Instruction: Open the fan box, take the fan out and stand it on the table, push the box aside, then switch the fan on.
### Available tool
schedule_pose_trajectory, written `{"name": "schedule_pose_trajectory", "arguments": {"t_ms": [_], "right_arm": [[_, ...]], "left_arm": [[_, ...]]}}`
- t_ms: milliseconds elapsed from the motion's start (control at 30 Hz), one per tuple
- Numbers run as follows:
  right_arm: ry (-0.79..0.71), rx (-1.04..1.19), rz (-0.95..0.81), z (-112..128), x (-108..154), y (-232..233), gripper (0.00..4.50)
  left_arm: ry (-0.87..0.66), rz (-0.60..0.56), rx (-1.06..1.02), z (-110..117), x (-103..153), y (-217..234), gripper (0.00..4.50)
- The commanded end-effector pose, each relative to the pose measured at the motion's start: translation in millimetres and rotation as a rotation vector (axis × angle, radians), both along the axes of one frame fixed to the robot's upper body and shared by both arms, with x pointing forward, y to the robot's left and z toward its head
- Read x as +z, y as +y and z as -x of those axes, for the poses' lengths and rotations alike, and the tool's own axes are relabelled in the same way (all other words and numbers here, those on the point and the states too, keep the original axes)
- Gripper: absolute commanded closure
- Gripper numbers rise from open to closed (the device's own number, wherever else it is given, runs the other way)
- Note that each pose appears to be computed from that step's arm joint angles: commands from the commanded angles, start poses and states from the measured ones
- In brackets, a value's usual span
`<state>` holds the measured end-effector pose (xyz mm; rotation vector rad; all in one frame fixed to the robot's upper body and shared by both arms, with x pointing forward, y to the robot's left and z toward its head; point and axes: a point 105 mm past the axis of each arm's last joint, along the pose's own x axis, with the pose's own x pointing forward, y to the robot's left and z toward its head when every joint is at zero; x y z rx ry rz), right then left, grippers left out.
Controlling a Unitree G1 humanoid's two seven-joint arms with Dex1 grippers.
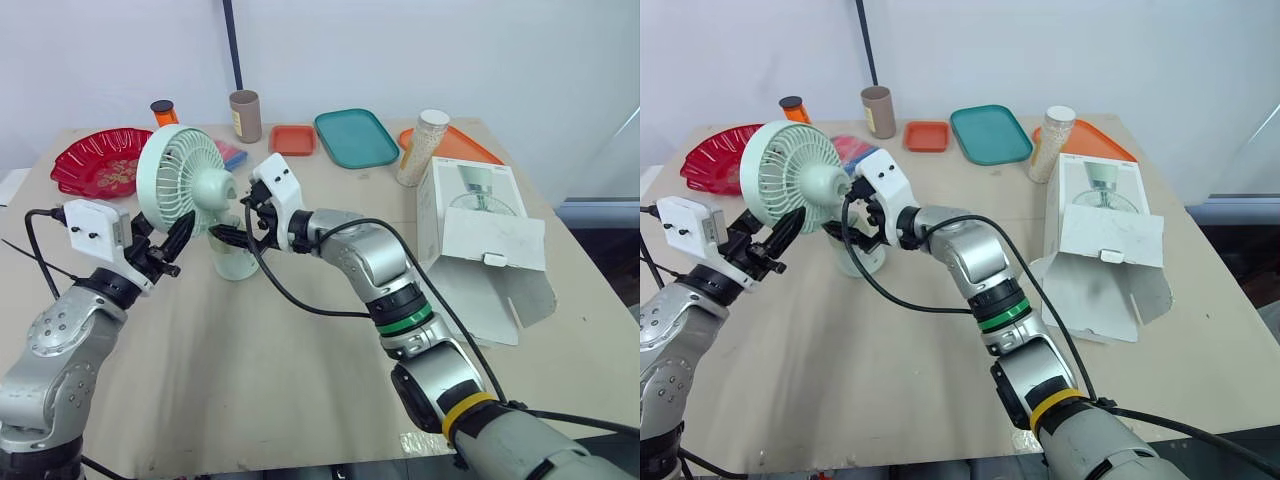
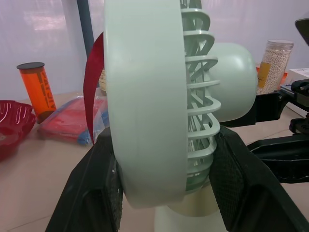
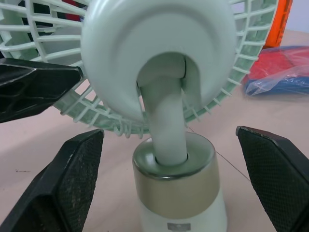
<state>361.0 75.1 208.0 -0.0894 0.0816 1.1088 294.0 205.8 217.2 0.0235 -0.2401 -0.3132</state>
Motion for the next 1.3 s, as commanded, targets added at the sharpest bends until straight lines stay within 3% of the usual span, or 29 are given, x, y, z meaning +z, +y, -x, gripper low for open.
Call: {"name": "schedule_pose_trajectory", "arguments": {"t_ms": [33, 67, 100, 167, 233, 533, 733, 1200, 1267, 1300], "right_arm": [[-0.062, 0.023, -0.035, 3, 20, 7, 0.00], [-0.063, 0.023, -0.034, 3, 19, 8, 0.00], [-0.064, 0.024, -0.031, 3, 19, 10, 0.40], [-0.064, 0.028, -0.027, 4, 17, 12, 0.78], [-0.063, 0.028, -0.026, 4, 16, 13, 1.66], [-0.056, 0.024, -0.034, 3, 16, 15, 1.66], [-0.057, 0.017, -0.040, 1, 18, 15, 3.67], [-0.063, 0.015, -0.049, -2, 20, 14, 3.67], [-0.062, 0.010, -0.053, -3, 20, 14, 3.77], [-0.061, 0.008, -0.054, -3, 20, 14, 3.77]], "left_arm": [[-0.105, -0.009, -0.010, 7, 25, -4, 2.57], [-0.105, -0.009, -0.010, 7, 25, -4, 2.57], [-0.106, -0.009, -0.011, 7, 25, -4, 2.57], [-0.105, -0.011, -0.014, 7, 25, -5, 2.57], [-0.108, -0.011, -0.016, 7, 25, -5, 2.57], [-0.113, -0.011, -0.029, 6, 26, -7, 2.57], [-0.112, -0.012, -0.029, 7, 25, -7, 2.57], [-0.082, -0.001, -0.049, 8, 17, -6, 2.57], [-0.076, 0.004, -0.058, 10, 15, -5, 1.54], [-0.075, 0.001, -0.055, 11, 14, -3, 1.26]]}}
